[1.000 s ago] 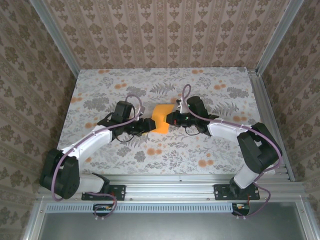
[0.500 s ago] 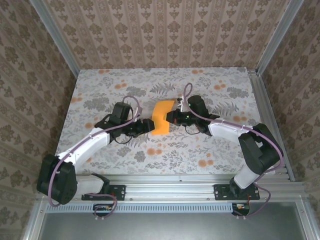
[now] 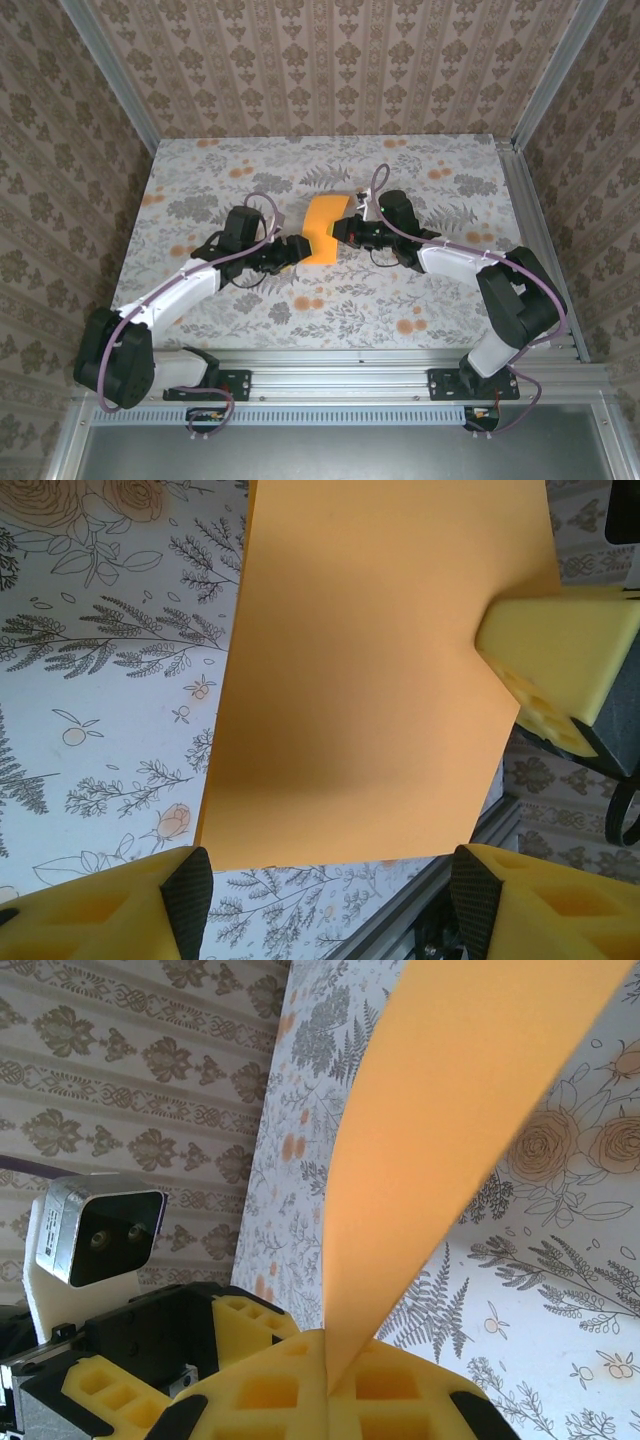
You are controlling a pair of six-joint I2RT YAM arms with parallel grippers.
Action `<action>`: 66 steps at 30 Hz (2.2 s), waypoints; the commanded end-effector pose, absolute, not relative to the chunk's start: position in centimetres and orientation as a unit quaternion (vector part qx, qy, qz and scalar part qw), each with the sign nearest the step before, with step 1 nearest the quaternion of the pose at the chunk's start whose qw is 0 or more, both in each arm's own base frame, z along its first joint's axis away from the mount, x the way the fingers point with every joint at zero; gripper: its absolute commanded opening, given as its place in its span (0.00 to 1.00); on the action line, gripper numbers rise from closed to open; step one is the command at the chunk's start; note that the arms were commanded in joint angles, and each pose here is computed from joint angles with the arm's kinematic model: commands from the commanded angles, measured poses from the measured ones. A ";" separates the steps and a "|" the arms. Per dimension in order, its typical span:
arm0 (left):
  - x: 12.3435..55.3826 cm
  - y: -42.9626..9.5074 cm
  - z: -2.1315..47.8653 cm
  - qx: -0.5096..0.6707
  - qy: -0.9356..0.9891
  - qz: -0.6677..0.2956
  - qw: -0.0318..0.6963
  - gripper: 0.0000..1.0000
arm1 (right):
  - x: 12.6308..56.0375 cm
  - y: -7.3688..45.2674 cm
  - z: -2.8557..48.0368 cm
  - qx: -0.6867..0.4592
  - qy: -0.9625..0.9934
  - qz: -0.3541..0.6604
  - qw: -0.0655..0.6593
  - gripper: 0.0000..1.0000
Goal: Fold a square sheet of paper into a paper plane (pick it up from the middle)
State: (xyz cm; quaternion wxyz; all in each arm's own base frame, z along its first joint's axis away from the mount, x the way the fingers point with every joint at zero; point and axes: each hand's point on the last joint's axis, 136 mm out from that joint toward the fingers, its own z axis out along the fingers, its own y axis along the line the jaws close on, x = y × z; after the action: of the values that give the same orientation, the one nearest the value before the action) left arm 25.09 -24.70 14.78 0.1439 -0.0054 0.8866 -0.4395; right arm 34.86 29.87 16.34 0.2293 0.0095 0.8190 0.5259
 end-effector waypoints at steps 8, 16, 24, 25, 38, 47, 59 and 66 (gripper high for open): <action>25.3 -24.4 13.9 -0.009 0.894 -0.426 0.139 0.67 | 34.6 29.9 17.1 0.007 0.806 0.546 0.229 0.00; 25.4 -24.6 13.5 -0.008 0.894 -0.426 0.137 0.67 | 34.7 29.9 17.1 0.011 0.803 0.551 0.226 0.00; 25.6 -25.2 14.6 -0.009 0.880 -0.453 0.140 0.67 | 34.7 29.9 16.7 0.011 0.806 0.548 0.223 0.00; 25.6 -25.3 14.7 -0.010 0.879 -0.455 0.140 0.67 | 34.7 29.9 16.5 0.011 0.807 0.547 0.223 0.00; 25.6 -25.3 15.5 -0.006 0.876 -0.460 0.144 0.65 | 34.3 29.8 15.7 0.000 0.819 0.530 0.220 0.00; 25.4 -25.0 15.7 -0.001 0.880 -0.453 0.142 0.59 | 34.1 29.5 15.1 -0.015 0.830 0.511 0.223 0.00; 25.5 -24.9 15.4 0.004 0.884 -0.449 0.135 0.51 | 34.0 29.3 15.4 -0.047 0.842 0.481 0.239 0.00; 25.2 -25.4 15.4 0.009 0.879 -0.462 0.121 0.50 | 34.0 29.8 15.6 -0.051 0.840 0.482 0.242 0.00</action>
State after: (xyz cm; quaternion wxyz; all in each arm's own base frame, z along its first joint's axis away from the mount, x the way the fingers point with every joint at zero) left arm 24.90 -24.94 14.56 0.1200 -0.0047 0.8850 -0.4499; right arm 33.64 29.45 13.98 0.2218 -0.0369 0.8466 0.4824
